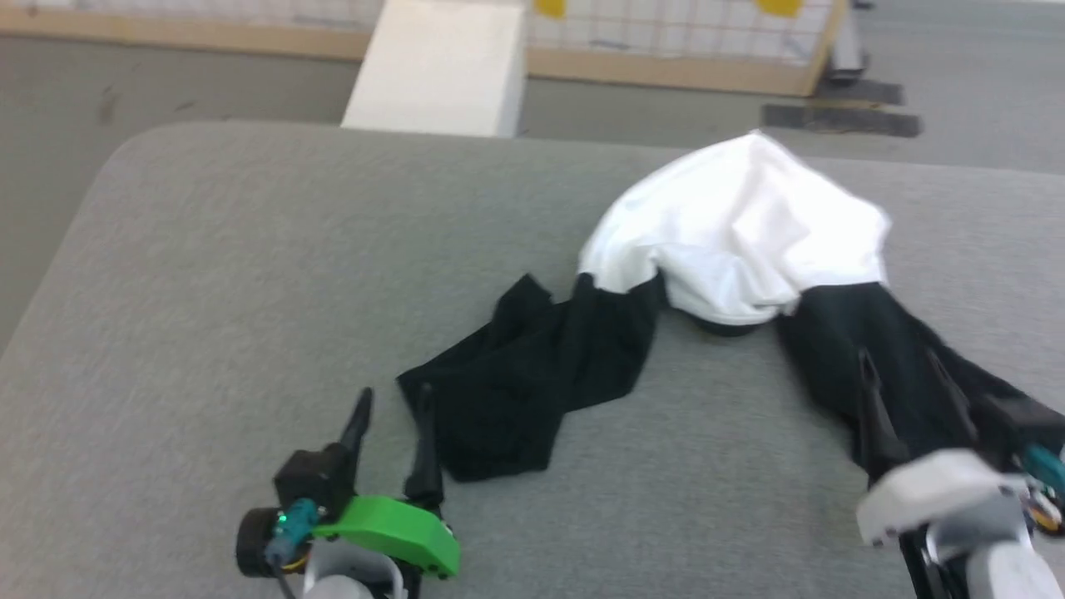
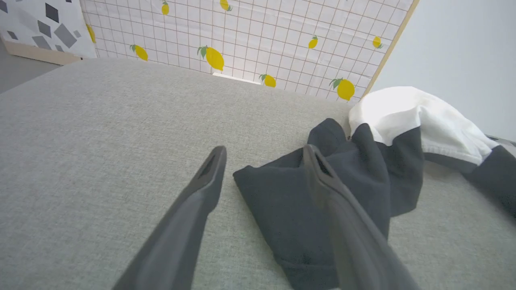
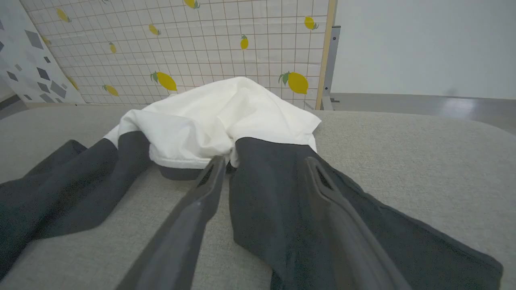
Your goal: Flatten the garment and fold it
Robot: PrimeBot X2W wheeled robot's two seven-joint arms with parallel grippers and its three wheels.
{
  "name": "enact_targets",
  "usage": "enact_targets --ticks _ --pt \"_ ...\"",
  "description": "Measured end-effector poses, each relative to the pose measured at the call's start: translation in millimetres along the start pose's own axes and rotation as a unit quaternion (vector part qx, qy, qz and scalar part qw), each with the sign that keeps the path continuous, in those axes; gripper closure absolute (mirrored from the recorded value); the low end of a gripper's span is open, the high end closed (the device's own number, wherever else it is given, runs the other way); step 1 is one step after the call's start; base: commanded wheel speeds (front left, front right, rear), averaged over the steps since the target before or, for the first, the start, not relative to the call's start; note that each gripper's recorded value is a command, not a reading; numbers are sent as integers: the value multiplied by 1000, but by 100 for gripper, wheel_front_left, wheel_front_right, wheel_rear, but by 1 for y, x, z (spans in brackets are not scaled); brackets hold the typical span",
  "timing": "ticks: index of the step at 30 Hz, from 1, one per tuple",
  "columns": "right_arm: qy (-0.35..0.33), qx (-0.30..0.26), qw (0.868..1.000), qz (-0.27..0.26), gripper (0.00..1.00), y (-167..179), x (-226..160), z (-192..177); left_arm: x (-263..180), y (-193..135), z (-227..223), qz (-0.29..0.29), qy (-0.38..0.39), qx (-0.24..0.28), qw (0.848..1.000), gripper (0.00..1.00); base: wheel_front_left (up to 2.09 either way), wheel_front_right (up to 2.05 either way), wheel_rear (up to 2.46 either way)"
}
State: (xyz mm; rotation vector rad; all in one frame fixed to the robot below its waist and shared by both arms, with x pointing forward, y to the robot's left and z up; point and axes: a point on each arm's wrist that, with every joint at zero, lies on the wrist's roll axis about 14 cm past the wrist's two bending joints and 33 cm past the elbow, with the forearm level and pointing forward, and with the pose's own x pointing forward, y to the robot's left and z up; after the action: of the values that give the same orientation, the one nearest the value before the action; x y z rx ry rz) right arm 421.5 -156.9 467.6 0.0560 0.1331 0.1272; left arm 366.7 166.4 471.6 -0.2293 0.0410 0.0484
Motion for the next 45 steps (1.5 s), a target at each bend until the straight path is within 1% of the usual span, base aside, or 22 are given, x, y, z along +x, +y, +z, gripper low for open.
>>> enact_targets --ticks 3,6,8,11,14,17,19,20,21,23,25,28,31,33,38,39,40,41,43,45 --pt "3 20 1000 -20 0 -13 -23 -4 2 -26 -9 -50 13 9 999 0 0 0 0" --pt "5 24 999 -33 0 -20 -39 -4 4 -56 -25 -105 49 22 993 0 0 0 0" --pt "2 26 999 -39 0 -24 -45 -1 6 -73 -38 -136 84 37 987 0 0 0 0" --pt "-4 31 998 -50 0 -30 -52 3 9 -88 -54 -163 132 63 976 0 0 0 0" --pt "-7 38 998 -58 0 -34 -59 4 12 -90 -72 -169 185 94 963 0 0 0 0" --pt "-6 44 997 -62 0 -36 -63 2 18 -80 -82 -154 222 124 955 0 0 0 0" --pt "-3 47 997 -63 0 -36 -65 -1 21 -67 -94 -141 262 145 944 0 0 0 0" --pt "-1 49 997 -64 0 -36 -65 -2 22 -63 -97 -137 274 151 940 60 0 0 0" --pt "2 50 997 -64 0 -36 -65 -4 25 -59 -97 -135 281 158 937 100 0 0 0" --pt "7 54 997 -64 0 -35 -65 -7 33 -53 -95 -129 288 164 934 100 0 0 0" --pt "10 56 996 -64 0 -36 -65 -10 43 -37 -89 -113 289 171 935 100 0 0 0" --pt "15 58 996 -67 0 -37 -64 -14 60 2 -74 -73 282 186 938 100 0 0 0" --pt "19 58 996 -70 0 -39 -63 -17 79 45 -46 -25 259 207 943 100 0 0 0" --pt "20 58 996 -72 0 -40 -62 -18 93 68 -23 4 238 217 947 100 0 0 0" --pt "27 54 996 -73 0 -42 -55 -22 117 98 11 48 207 212 954 100 0 0 0" --pt "28 52 996 -73 0 -42 -53 -22 122 101 16 55 199 209 956 84 0 0 0" --pt "29 51 996 -73 0 -43 -52 -22 126 103 17 59 195 205 957 51 0 0 0" --pt "30 50 996 -72 0 -42 -50 -23 129 105 16 63 193 195 960 0 0 0 0" --pt "32 48 996 -69 0 -41 -46 -24 130 109 7 68 196 176 962 0 0 0 0" --pt "33 45 996 -65 0 -39 -45 -24 130 105 -3 62 195 167 964 0 0 0 0"
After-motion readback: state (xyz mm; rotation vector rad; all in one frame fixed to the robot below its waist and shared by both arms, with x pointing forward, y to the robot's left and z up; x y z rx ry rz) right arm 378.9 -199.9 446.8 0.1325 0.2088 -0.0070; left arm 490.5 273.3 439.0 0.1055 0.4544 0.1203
